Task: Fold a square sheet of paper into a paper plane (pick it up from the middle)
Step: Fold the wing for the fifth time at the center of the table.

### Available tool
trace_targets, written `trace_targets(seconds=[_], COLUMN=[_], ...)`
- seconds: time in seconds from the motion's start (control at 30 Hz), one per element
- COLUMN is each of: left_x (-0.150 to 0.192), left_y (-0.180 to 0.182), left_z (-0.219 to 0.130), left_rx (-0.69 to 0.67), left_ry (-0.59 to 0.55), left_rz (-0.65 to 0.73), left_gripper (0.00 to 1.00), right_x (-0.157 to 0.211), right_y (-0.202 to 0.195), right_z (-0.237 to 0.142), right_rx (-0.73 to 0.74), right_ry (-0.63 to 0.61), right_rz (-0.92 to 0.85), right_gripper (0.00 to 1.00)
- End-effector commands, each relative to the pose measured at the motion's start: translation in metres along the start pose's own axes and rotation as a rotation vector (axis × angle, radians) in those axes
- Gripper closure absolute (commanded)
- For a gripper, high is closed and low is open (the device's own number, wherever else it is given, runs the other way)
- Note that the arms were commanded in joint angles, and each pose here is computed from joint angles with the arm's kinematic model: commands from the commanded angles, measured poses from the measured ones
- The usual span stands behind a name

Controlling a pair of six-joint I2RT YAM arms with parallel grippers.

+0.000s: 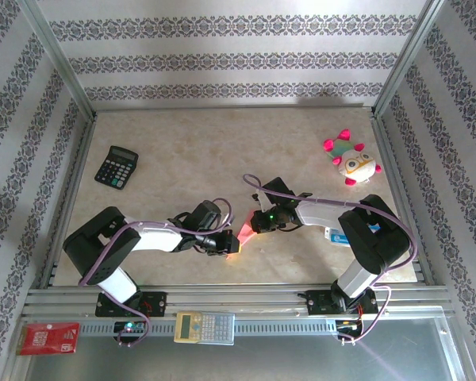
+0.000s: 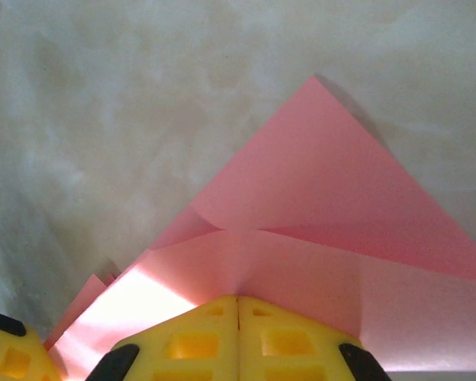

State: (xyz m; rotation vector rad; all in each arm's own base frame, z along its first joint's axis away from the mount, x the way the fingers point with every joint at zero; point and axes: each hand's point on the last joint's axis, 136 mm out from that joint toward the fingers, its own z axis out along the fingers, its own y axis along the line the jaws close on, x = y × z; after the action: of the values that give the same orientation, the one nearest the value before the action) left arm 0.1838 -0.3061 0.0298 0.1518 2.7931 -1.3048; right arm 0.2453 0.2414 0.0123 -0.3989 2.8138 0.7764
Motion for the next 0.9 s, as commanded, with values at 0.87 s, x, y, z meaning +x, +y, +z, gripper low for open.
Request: trace_targets(seconds=[0.87], left_x=[0.034], left_y=[0.071], left_z=[-0.002], left_rx=[-0.193], left_ry=[0.064], left_rz=[-0.153], left_gripper=[0.99], right_x=[0.012], right_y=[-0.026], right_z=[0.005], right_rx=[0.096], right_ry=[0.056], right_rz=[0.043], right_gripper=[0.87])
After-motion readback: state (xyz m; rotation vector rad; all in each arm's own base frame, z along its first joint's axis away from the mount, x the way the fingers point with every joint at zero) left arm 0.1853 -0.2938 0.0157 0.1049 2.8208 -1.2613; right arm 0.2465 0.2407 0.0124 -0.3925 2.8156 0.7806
